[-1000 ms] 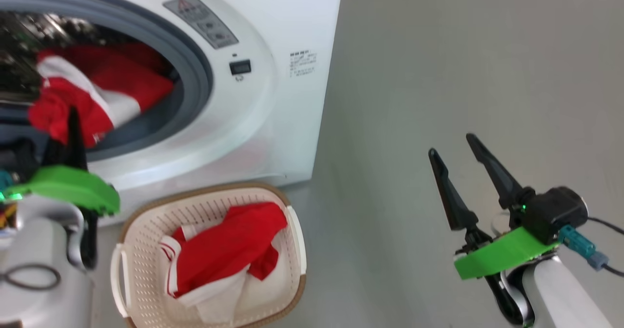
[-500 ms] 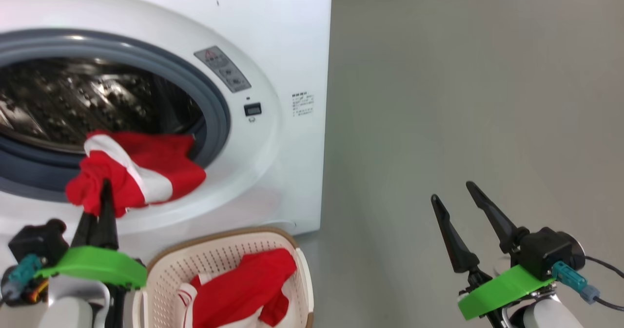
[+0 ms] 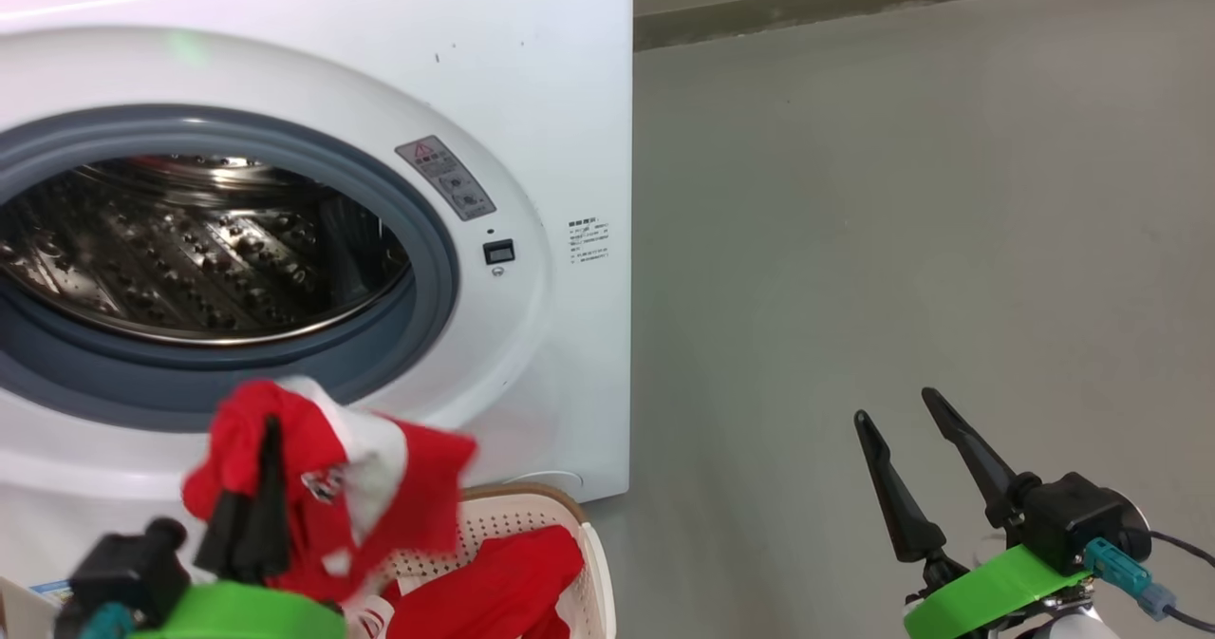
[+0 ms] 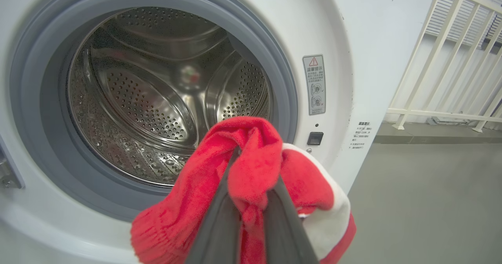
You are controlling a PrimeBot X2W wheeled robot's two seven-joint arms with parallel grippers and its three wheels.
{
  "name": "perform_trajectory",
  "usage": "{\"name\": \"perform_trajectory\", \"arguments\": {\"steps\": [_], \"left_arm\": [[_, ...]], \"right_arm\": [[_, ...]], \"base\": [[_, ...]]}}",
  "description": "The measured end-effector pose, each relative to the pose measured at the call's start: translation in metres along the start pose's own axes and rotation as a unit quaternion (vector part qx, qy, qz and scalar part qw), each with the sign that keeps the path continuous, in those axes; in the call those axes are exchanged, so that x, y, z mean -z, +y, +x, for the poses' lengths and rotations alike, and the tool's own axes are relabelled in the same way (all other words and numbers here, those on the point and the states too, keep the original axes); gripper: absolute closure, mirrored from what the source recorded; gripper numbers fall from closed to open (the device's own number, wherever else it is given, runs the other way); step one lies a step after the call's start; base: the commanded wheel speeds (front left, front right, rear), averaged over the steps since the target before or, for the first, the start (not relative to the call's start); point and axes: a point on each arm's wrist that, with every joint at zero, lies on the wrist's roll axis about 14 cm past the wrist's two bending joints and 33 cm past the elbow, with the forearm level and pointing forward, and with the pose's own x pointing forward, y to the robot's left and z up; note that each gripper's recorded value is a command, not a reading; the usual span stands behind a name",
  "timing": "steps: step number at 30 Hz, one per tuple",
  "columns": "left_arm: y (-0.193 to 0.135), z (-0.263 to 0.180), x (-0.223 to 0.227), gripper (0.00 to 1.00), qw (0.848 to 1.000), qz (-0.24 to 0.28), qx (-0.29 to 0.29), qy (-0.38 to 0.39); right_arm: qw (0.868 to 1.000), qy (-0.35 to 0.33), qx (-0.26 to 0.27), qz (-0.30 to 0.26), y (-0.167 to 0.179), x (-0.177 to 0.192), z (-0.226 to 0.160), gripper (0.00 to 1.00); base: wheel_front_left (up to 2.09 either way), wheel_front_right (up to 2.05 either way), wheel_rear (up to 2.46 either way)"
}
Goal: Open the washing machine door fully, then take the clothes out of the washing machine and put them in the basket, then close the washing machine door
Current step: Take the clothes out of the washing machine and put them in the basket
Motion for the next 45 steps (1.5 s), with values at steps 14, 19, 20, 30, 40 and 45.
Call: {"name": "perform_trajectory", "arguments": {"steps": [14,19,20,30,40,45], "left_arm": [[-0.006,-0.022,0.074,1.00,0.991,-0.025,-0.006,0.131],[0.001,-0.012,0.112,1.00,0.982,-0.033,-0.023,0.183],[0.003,-0.012,0.121,1.00,0.979,-0.040,-0.030,0.197],[0.007,0.000,0.203,1.00,0.948,-0.047,-0.042,0.312],[0.007,-0.016,0.270,1.00,0.892,-0.047,-0.047,0.446],[0.000,-0.024,0.294,1.00,0.862,-0.048,-0.038,0.503]], "right_arm": [[1.000,0.021,0.008,0.004,-0.003,0.014,0.004,0.00],[0.999,0.036,0.009,0.002,-0.005,0.025,0.013,0.00],[0.999,0.037,0.008,0.002,-0.006,0.025,0.016,0.00],[0.999,0.048,0.010,-0.004,-0.012,0.036,0.040,0.00],[0.998,0.064,0.023,-0.008,-0.022,0.049,0.049,0.00],[0.997,0.074,0.036,-0.010,-0.030,0.055,0.047,0.00]], "base": [[0.00,0.00,0.00],[0.00,0.00,0.00],[0.00,0.00,0.00],[0.00,0.00,0.00],[0.00,0.00,0.00],[0.00,0.00,0.00]]}}
